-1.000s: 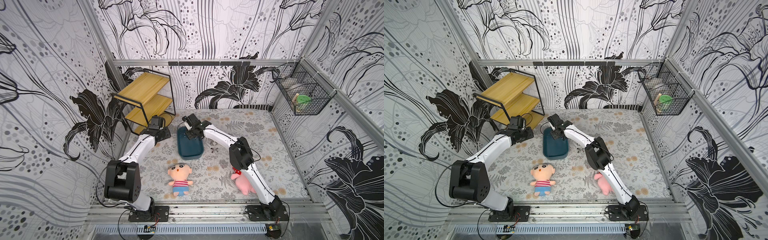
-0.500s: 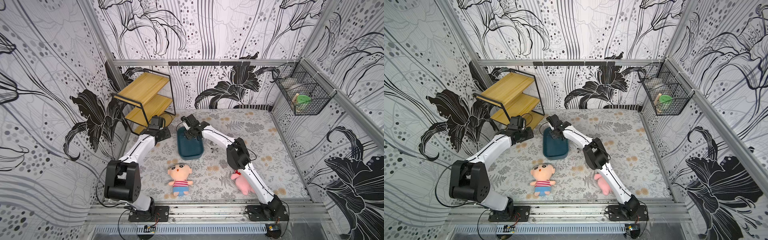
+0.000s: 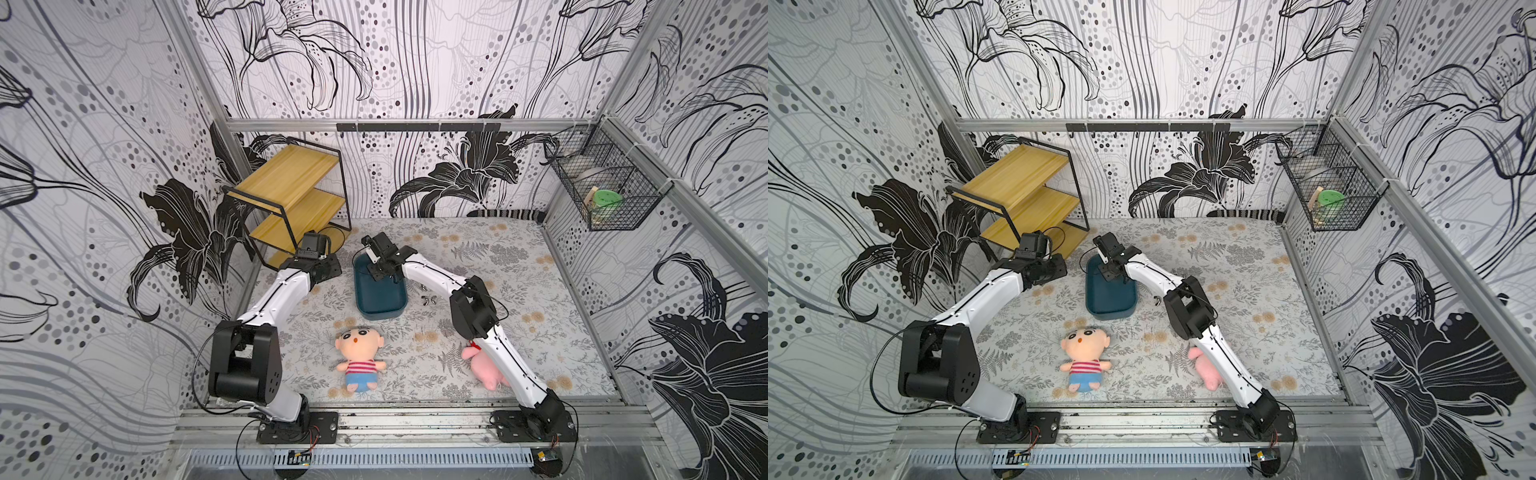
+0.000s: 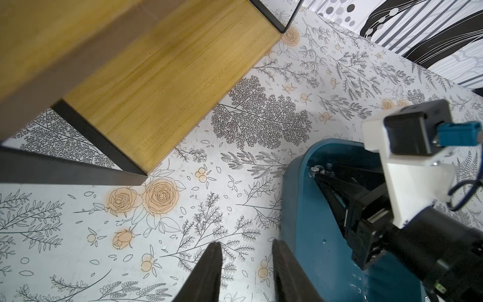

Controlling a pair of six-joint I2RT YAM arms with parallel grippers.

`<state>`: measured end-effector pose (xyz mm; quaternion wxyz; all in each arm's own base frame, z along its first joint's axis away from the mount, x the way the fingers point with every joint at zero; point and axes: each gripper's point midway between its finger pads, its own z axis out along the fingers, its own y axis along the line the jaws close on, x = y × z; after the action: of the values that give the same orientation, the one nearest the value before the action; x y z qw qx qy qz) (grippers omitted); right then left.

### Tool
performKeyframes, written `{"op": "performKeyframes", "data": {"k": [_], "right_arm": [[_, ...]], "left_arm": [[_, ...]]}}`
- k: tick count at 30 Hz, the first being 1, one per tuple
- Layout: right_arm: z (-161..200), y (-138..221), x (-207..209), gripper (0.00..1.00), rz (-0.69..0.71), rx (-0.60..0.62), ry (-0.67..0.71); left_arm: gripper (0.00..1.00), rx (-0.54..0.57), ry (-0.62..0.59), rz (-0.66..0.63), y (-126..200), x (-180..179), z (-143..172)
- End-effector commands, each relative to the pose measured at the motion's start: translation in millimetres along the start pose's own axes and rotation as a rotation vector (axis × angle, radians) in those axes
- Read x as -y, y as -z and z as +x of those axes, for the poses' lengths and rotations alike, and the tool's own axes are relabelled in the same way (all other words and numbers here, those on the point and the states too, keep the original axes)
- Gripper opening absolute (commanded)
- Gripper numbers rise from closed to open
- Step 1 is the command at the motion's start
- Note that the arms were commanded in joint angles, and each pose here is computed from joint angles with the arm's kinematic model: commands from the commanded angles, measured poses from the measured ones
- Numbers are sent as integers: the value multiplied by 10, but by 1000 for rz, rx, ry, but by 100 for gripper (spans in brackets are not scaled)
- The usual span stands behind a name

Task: Take out the wing nut from the storage box
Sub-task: Pick up the wing nut from the storage box.

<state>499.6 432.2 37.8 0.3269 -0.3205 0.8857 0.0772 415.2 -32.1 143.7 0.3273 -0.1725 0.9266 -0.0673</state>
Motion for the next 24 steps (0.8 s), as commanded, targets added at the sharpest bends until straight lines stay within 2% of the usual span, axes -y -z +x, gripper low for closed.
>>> {"op": "performKeyframes", "data": {"k": [1, 10, 24], "right_arm": [[91, -66, 24, 34, 17, -27, 19], [137, -95, 6, 17, 8, -34, 24], [1, 154, -4, 3, -12, -2, 37]], "left_arm": [[38, 21, -16, -1, 24, 21, -80], [38, 22, -13, 2, 26, 27, -85], [37, 19, -8, 13, 11, 38, -59]]}}
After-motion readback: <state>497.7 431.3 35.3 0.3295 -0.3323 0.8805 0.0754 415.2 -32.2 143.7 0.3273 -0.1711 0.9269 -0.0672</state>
